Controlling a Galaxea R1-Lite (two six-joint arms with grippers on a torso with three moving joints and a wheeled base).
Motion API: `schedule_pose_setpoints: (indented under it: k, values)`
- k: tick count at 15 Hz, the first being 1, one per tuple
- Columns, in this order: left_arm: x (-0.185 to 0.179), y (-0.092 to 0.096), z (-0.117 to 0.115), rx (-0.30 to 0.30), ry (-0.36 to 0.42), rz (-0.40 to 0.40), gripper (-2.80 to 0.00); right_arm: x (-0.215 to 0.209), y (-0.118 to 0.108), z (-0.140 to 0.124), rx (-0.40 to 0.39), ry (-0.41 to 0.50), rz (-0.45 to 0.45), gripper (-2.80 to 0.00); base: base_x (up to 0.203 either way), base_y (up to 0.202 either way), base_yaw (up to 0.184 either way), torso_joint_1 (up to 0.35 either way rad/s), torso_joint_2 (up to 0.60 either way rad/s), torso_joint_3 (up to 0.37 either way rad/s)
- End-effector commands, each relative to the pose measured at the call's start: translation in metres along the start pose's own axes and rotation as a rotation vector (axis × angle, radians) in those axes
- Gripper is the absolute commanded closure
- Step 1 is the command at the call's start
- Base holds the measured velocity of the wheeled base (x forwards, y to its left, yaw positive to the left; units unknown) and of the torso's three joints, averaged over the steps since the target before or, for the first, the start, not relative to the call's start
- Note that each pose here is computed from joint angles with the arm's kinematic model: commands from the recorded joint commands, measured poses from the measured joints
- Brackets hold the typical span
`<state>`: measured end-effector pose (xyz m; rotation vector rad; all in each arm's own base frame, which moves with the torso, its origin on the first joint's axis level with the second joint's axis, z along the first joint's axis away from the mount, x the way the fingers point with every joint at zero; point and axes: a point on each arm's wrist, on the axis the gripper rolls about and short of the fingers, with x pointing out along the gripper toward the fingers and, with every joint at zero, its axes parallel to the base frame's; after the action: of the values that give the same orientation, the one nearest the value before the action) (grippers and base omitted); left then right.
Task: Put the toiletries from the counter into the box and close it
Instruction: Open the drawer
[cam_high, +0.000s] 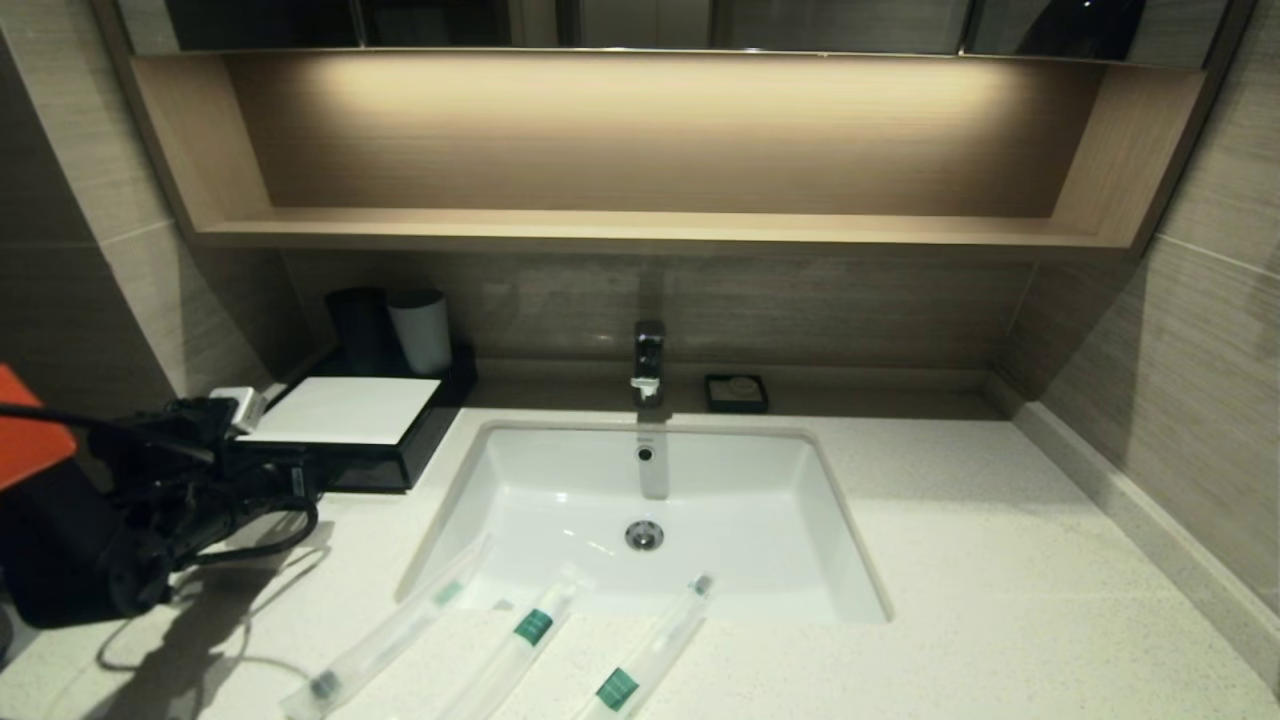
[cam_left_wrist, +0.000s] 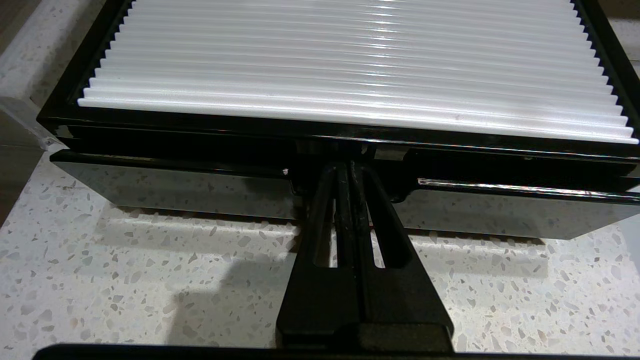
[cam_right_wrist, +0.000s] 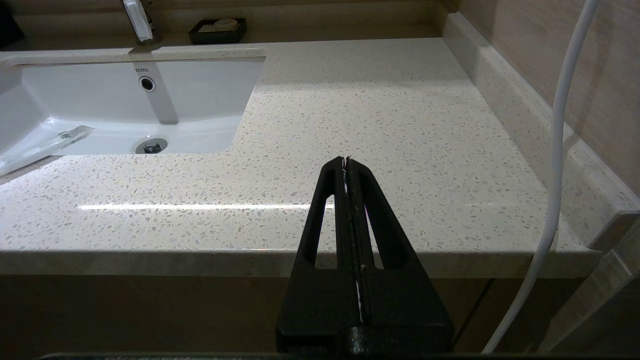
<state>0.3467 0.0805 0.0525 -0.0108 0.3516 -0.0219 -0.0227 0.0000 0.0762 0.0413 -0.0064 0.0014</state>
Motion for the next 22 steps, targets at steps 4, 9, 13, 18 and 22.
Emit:
schedule_pose_setpoints:
  k: [4, 9, 13, 18, 22]
  values:
    - [0.000, 0.001, -0.001, 0.000, -0.001, 0.005, 0.00, 0.000, 0.000, 0.000, 0.000, 0.000, 0.000, 0.00, 0.000, 0.000, 0.000, 0.000, 0.00, 0.000]
    - [-0.001, 0.000, -0.001, -0.001, 0.006, 0.006, 0.00, 0.000, 0.000, 0.000, 0.000, 0.000, 0.000, 0.00, 0.000, 0.000, 0.000, 0.000, 0.00, 0.000]
    - [-0.003, 0.000, 0.001, 0.000, 0.004, 0.006, 0.00, 0.000, 0.000, 0.000, 0.000, 0.000, 0.000, 0.00, 0.000, 0.000, 0.000, 0.000, 0.00, 0.000]
    - [-0.007, -0.001, 0.004, 0.002, 0.009, 0.007, 0.00, 0.000, 0.000, 0.000, 0.000, 0.000, 0.000, 0.00, 0.000, 0.000, 0.000, 0.000, 0.00, 0.000]
    - [-0.011, -0.002, 0.006, 0.014, 0.036, 0.005, 0.00, 0.000, 0.000, 0.000, 0.000, 0.000, 0.000, 0.00, 0.000, 0.000, 0.000, 0.000, 0.00, 0.000]
